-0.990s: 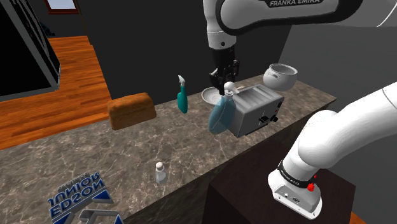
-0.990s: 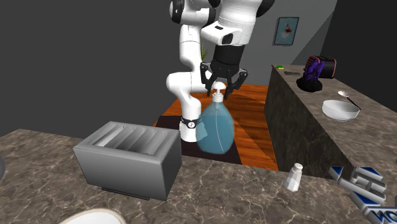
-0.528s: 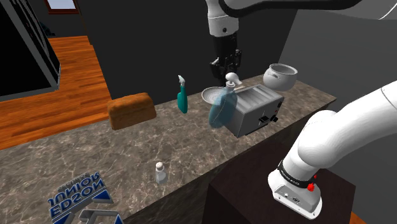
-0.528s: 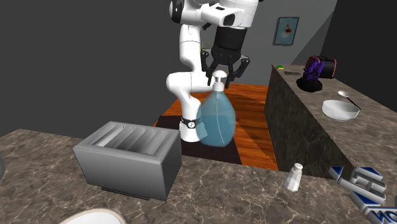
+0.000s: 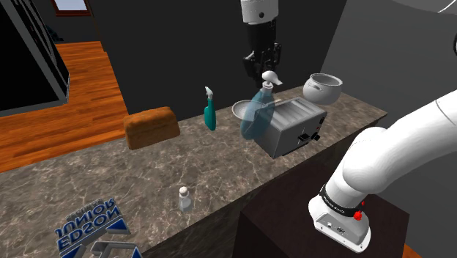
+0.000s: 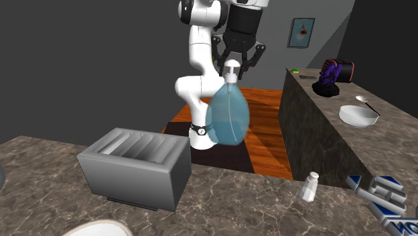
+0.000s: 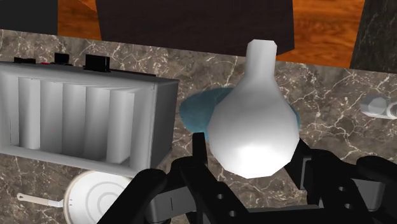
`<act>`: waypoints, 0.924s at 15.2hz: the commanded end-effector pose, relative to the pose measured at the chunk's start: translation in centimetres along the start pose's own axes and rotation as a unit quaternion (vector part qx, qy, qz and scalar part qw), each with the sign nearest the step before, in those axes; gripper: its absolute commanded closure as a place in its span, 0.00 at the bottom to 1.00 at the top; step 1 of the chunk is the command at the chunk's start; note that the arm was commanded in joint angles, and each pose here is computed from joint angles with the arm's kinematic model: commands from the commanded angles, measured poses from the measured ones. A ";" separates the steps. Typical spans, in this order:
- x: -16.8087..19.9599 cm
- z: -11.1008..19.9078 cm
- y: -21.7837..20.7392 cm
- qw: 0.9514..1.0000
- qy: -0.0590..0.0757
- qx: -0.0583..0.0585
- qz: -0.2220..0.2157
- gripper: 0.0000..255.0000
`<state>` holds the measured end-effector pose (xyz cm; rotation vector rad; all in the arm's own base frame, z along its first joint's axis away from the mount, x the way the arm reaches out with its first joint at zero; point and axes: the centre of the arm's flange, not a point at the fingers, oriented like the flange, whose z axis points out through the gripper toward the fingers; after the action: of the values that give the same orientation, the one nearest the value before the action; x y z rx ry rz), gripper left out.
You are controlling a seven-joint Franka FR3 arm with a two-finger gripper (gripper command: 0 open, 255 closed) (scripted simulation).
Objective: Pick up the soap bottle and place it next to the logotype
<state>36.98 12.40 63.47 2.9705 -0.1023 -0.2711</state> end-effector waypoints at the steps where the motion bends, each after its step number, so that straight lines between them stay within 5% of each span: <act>1: -0.2 -1.2 0.2 1.000 0.000 0.000 0.000 1.00; 14: -1.4 -7.8 1.3 1.000 0.000 0.000 0.000 1.00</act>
<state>37.06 12.31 70.97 2.9706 -0.1025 -0.2711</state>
